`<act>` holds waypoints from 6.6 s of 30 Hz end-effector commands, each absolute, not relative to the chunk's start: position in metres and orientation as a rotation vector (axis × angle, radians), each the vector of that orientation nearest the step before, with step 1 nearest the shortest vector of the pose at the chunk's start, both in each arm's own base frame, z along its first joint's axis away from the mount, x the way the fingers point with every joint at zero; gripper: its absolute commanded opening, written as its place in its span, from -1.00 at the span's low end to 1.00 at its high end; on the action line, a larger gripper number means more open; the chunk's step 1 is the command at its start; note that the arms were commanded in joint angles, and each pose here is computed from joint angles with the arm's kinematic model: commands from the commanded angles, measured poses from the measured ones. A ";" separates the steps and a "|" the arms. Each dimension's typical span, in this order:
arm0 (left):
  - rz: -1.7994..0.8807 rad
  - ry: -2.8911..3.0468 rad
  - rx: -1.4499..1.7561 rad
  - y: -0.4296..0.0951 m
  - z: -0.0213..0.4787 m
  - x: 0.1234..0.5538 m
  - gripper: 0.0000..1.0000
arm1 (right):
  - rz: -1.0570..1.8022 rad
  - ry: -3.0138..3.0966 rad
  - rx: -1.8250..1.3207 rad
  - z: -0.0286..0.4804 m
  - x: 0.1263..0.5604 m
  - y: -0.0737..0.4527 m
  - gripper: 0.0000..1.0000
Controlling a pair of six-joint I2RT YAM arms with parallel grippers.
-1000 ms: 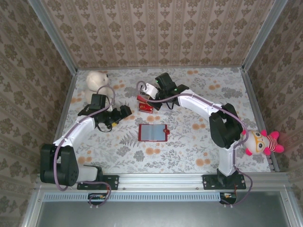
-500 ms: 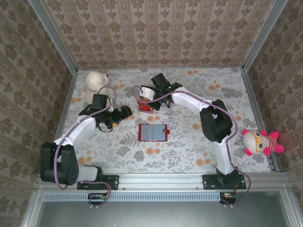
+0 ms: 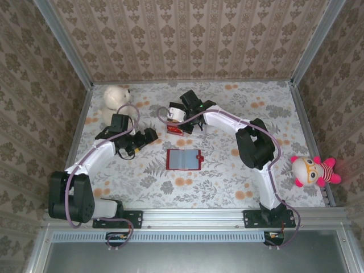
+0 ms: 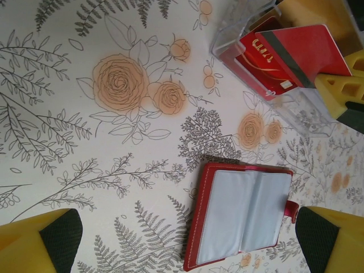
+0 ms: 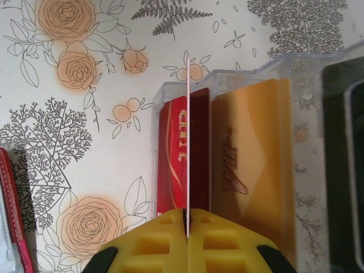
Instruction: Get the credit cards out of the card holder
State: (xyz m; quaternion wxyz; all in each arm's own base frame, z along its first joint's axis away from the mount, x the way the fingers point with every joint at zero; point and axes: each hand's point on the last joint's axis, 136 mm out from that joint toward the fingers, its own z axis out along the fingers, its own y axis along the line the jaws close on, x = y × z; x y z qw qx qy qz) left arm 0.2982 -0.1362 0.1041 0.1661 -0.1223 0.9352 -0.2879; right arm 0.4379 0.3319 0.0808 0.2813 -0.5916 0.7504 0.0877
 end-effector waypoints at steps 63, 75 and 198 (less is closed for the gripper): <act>-0.607 3.050 -0.015 -0.246 0.023 0.246 -0.33 | 0.523 2.897 0.058 0.044 0.261 0.272 -0.29; -0.733 3.035 0.037 -0.261 0.032 0.245 -0.56 | 0.449 2.981 0.040 0.010 0.256 0.269 -0.32; 0.104 1.806 0.024 -0.002 0.158 0.365 1.00 | -0.161 1.886 0.077 0.130 0.383 -0.009 1.00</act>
